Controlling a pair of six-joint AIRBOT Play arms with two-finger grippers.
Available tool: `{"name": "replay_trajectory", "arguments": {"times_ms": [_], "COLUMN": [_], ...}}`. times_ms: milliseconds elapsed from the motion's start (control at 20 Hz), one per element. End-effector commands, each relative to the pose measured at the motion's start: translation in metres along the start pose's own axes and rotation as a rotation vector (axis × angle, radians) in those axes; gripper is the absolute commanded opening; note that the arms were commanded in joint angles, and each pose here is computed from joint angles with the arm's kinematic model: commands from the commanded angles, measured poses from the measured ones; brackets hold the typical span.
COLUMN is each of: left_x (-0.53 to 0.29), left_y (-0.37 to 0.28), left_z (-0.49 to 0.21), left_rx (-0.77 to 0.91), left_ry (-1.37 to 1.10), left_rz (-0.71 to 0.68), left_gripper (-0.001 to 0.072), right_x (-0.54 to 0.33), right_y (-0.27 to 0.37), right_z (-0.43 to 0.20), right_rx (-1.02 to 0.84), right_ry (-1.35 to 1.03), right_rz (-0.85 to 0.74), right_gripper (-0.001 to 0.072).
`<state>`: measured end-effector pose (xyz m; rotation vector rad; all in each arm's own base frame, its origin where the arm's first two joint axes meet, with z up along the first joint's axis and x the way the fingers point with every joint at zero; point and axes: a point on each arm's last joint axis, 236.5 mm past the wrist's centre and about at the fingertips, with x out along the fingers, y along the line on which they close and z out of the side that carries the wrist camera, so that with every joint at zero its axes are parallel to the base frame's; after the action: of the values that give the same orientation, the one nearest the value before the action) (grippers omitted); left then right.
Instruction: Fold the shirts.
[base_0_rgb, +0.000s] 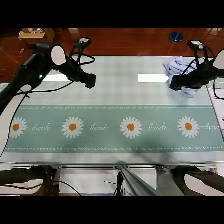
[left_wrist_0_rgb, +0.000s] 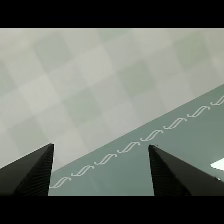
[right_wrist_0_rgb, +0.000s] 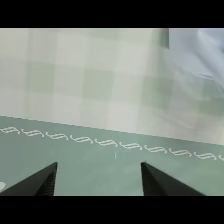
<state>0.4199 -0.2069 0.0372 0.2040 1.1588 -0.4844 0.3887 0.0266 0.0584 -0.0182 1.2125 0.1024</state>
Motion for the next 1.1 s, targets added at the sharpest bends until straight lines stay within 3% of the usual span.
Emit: {"name": "replay_trajectory", "arguments": {"times_ms": [0, 700, 1050], "left_x": [0.0, 0.0, 0.0], "left_y": [0.0, 0.0, 0.0], "left_z": [0.0, 0.0, 0.0], "left_rx": [0.001, 0.001, 0.001], "left_ry": [0.0, 0.0, 0.0], "left_rz": [0.0, 0.0, 0.0], "left_gripper": [0.072, 0.072, 0.072], "right_x": [0.0, 0.0, -0.008], "right_y": [0.0, 0.0, -0.011], "right_z": [0.0, 0.0, 0.062], "right_rx": [0.0, 0.0, -0.023], "right_ry": [-0.001, -0.001, -0.261], "right_rz": [0.001, 0.001, -0.052], "right_gripper": [0.0584, 0.0584, 0.0582]}}
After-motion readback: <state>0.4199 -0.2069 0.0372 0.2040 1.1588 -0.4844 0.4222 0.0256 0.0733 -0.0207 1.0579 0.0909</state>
